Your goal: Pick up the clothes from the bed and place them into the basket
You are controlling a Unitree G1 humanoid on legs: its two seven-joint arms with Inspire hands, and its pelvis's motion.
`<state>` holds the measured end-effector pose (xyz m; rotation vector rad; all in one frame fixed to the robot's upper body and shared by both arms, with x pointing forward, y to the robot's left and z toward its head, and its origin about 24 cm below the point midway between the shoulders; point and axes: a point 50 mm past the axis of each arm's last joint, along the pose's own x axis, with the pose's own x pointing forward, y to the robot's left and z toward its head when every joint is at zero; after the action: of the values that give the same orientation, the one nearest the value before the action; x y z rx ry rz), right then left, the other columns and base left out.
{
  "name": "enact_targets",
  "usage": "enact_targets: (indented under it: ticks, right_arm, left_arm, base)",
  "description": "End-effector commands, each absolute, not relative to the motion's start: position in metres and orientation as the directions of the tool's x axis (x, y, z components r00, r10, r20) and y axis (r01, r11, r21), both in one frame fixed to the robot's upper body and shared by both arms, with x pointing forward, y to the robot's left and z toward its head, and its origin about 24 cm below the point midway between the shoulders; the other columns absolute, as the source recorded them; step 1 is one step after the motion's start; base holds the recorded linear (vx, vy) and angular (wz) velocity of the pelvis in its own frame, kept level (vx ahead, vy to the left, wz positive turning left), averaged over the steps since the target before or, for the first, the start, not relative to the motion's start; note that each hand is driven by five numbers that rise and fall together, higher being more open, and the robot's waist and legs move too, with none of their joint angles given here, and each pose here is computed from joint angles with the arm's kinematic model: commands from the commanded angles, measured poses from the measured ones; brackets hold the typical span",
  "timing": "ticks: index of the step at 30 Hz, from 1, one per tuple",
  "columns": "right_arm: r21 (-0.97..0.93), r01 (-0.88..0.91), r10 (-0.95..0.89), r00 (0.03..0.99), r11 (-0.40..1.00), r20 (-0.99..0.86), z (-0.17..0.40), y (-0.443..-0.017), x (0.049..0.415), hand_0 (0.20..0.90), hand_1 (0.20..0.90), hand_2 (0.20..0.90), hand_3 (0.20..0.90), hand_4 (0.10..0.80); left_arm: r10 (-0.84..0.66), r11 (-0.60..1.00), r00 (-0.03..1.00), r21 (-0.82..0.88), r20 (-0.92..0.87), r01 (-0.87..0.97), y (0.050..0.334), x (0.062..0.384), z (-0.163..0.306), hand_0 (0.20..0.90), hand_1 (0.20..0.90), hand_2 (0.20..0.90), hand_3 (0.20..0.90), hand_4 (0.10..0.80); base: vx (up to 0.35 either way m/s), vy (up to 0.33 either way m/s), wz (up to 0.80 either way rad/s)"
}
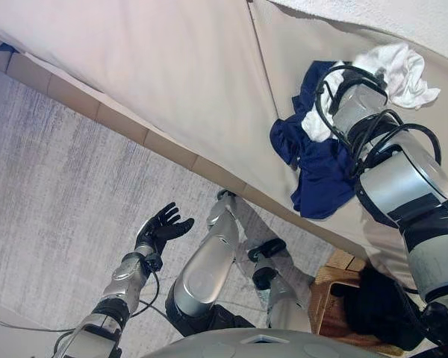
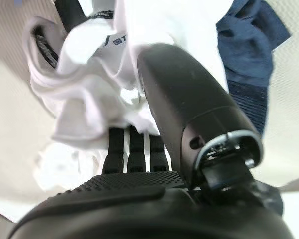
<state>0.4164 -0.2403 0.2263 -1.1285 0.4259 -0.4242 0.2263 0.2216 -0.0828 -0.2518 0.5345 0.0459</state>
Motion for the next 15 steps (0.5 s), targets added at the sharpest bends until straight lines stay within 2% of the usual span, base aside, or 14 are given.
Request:
enact_targets:
  ticks: [1, 2, 3, 6, 7, 10, 15]
  right_arm:
    - [-0.819, 0.454, -0.556, 0.805, 0.352, 0.207, 0.275, -0.246, 0.415, 0.300, 0.300, 0.300, 0.200, 0.100]
    - [-0.801, 0.485, -0.552, 0.798, 0.351, 0.242, 0.279, -0.245, 0.415, 0.300, 0.300, 0.300, 0.200, 0.100]
    - [-0.668, 0.659, -0.522, 0.727, 0.346, 0.446, 0.309, -0.238, 0.410, 0.300, 0.300, 0.300, 0.200, 0.100]
    - [-0.488, 0.789, -0.495, 0.614, 0.374, 0.615, 0.338, -0.232, 0.401, 0.300, 0.300, 0.300, 0.200, 0.100]
    - [-0.406, 0.840, -0.486, 0.541, 0.361, 0.687, 0.353, -0.231, 0.393, 0.300, 0.300, 0.300, 0.200, 0.100]
    - [-0.255, 0.903, -0.453, 0.399, 0.346, 0.797, 0.382, -0.226, 0.375, 0.300, 0.300, 0.300, 0.200, 0.100]
    - [-0.097, 0.954, -0.440, 0.219, 0.284, 0.871, 0.401, -0.251, 0.347, 0.300, 0.300, 0.300, 0.200, 0.100]
  left_arm:
    - [0.109, 0.972, 0.846, -0.120, -0.522, -0.200, 0.273, 0.198, -0.083, 0.900, 0.900, 0.900, 0.900, 0.800]
    - [0.114, 0.972, 0.845, -0.119, -0.522, -0.204, 0.273, 0.198, -0.083, 0.900, 0.900, 0.900, 0.900, 0.800]
    - [0.140, 0.967, 0.842, -0.112, -0.520, -0.230, 0.275, 0.197, -0.083, 0.900, 0.900, 0.900, 0.900, 0.800]
    - [0.171, 0.962, 0.830, -0.094, -0.531, -0.257, 0.277, 0.194, -0.084, 0.900, 0.900, 0.900, 0.900, 0.800]
    - [0.179, 0.961, 0.827, -0.084, -0.533, -0.262, 0.278, 0.195, -0.084, 0.900, 0.900, 0.900, 0.900, 0.800]
    - [0.204, 0.957, 0.812, -0.065, -0.546, -0.284, 0.280, 0.193, -0.085, 0.900, 0.900, 0.900, 0.900, 0.800]
    - [0.244, 0.956, 0.762, 0.018, -0.600, -0.292, 0.287, 0.182, -0.092, 0.900, 0.900, 0.900, 0.900, 0.800]
  base:
    - [-0.015, -0.041, -0.08]
    - [-0.017, -0.048, -0.15]
    - [-0.012, -0.040, -0.22]
    - [-0.031, -0.007, -0.37]
    - [-0.095, 0.034, -0.40]
    - [-0.065, -0.001, -0.34]
    - [0.016, -0.061, -0.28]
